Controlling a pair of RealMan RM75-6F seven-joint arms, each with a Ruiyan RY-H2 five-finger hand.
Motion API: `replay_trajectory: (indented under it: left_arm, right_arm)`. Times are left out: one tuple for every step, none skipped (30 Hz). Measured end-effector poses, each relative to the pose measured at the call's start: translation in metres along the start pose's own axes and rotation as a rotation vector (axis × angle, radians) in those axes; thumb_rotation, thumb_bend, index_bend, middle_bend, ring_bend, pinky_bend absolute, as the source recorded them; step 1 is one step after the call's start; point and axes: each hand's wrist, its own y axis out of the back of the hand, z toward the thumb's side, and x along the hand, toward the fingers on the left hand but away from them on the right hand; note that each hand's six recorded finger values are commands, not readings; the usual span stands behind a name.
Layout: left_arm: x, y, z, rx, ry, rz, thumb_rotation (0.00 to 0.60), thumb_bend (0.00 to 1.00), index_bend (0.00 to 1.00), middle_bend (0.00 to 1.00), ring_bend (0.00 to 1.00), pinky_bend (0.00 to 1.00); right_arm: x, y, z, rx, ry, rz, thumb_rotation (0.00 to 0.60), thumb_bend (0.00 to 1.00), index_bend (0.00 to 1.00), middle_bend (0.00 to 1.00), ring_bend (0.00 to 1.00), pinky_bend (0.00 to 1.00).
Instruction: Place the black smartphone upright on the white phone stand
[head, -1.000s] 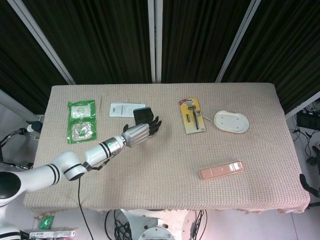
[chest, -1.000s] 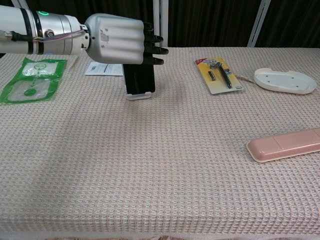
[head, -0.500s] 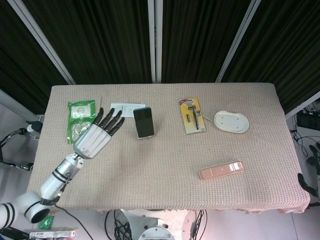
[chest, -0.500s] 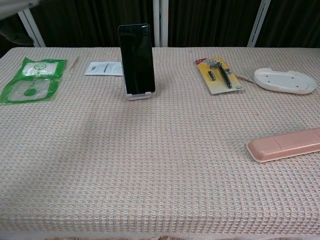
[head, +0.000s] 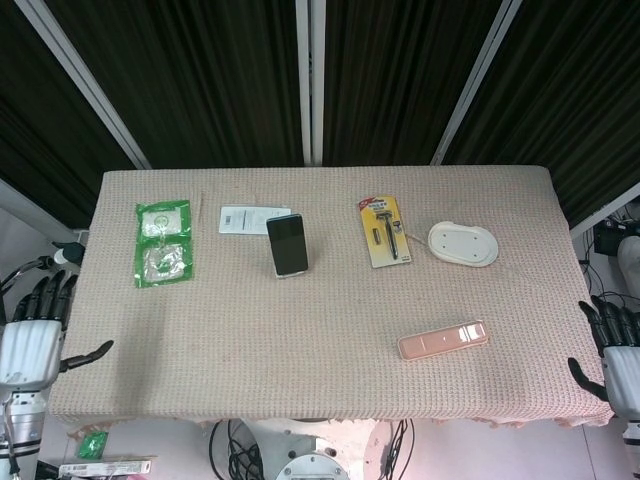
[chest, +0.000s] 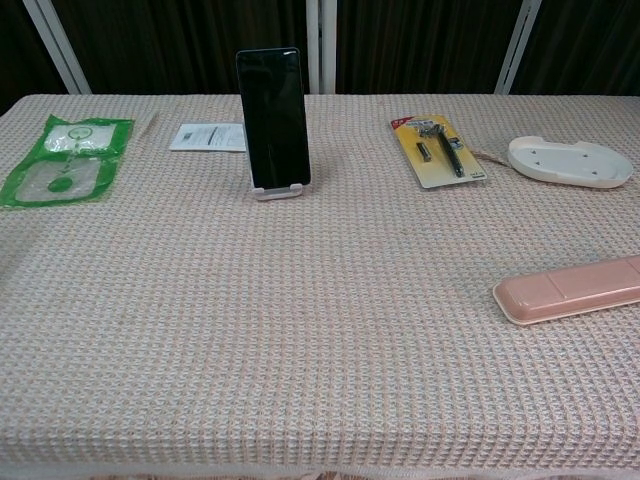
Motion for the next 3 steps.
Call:
replay_trajectory:
  left_arm:
    - [-0.0077, -0.0045, -0.0088, -0.005, 0.014, -0.013, 0.326, 0.03, 0.02, 0.03, 0.05, 0.21]
    - [-0.0117, -0.0070, -0.0136, -0.005, 0.016, -0.020, 0.327, 0.03, 0.02, 0.03, 0.05, 0.21]
    - [-0.0146, -0.0088, -0.0167, -0.006, 0.012, -0.025, 0.328, 0.03, 0.02, 0.03, 0.05, 0.21]
  right_arm:
    - [0.0002, -0.0017, 0.0003, 0.002, 0.001, 0.004, 0.600, 0.24, 0.00, 0.00, 0.00, 0.00]
    - [0.0003, -0.0035, 0.0006, 0.004, 0.002, 0.009, 0.600, 0.24, 0.00, 0.00, 0.00, 0.00]
    - [0.0001, -0.0044, 0.0009, 0.005, 0.002, 0.011, 0.600, 0.24, 0.00, 0.00, 0.00, 0.00]
